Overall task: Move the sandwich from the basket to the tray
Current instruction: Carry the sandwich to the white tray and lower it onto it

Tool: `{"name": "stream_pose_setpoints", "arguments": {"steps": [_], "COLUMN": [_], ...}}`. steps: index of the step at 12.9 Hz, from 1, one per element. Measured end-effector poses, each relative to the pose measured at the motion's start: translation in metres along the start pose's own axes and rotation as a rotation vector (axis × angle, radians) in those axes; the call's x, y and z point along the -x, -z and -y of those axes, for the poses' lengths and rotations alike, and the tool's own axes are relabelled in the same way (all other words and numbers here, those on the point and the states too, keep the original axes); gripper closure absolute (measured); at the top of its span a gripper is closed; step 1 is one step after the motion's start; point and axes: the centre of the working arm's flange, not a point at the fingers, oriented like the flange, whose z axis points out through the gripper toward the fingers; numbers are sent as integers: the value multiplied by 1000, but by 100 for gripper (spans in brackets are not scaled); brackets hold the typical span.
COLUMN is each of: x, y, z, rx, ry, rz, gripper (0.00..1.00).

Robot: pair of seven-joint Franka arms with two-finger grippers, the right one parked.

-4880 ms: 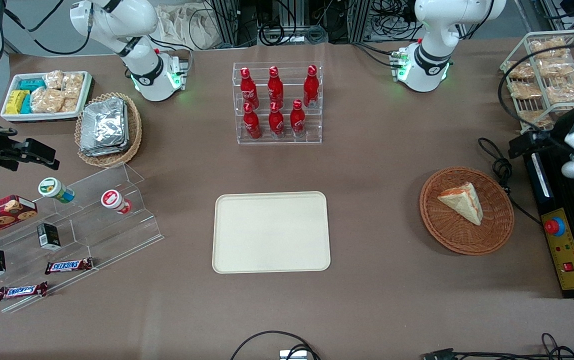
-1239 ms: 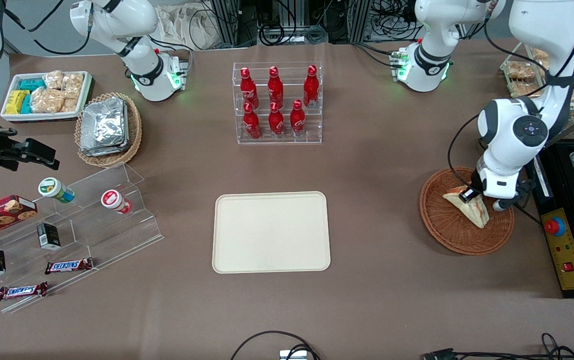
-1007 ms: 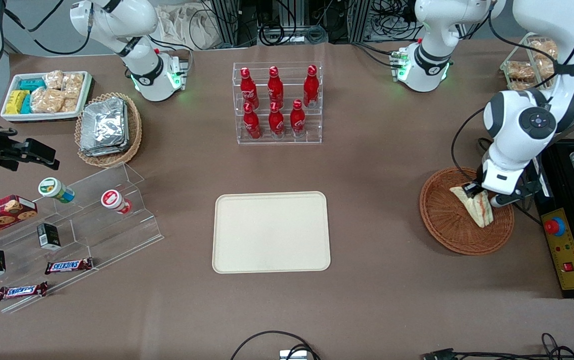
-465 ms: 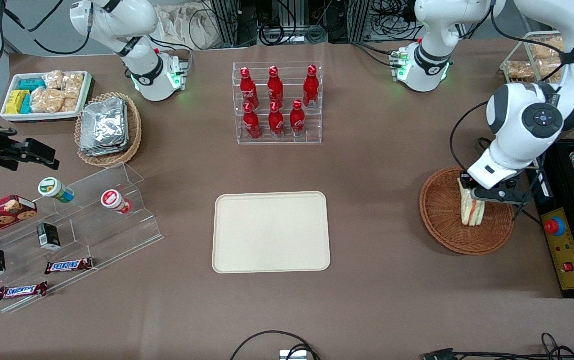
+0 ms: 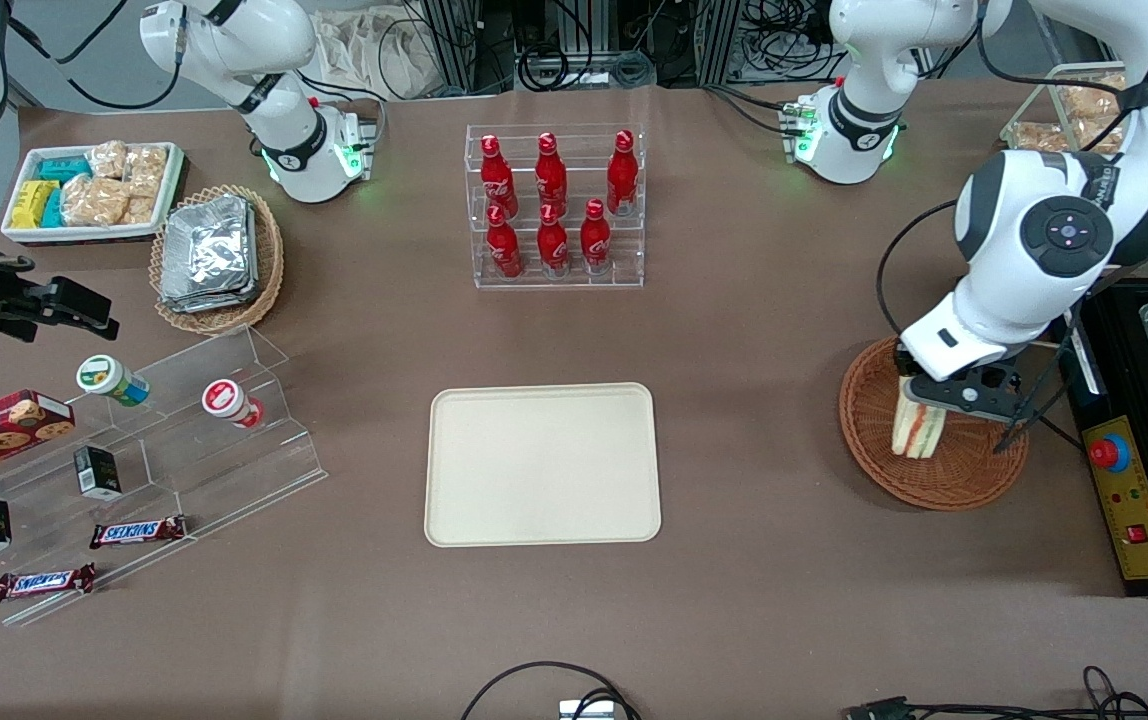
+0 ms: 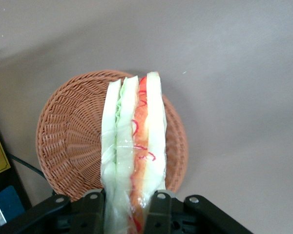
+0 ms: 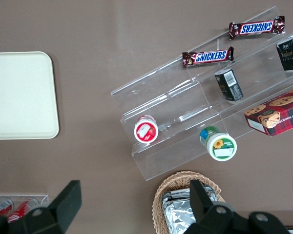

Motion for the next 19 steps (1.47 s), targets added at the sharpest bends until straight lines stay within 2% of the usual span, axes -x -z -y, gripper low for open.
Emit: {"name": "stream_pose_setpoints", "arguments": {"steps": [1,3,8,12,13,14,16,19], "x": [-12,-39,-86,-102,-105,-107,-110,-118], "y": [14,37,40,25,21,14,-10,-55], "z": [-15,-52,-174,-243,-257,-271,-305,-337], "rx": [11,55,132,168,163,142,109,126], "ry": [23,85,181,186,175,161,151,149], "rz": [-3,-26,-19,-5,-8,-13,-6,-11], "gripper": [76,76,76,76,76,72,70,72]}}
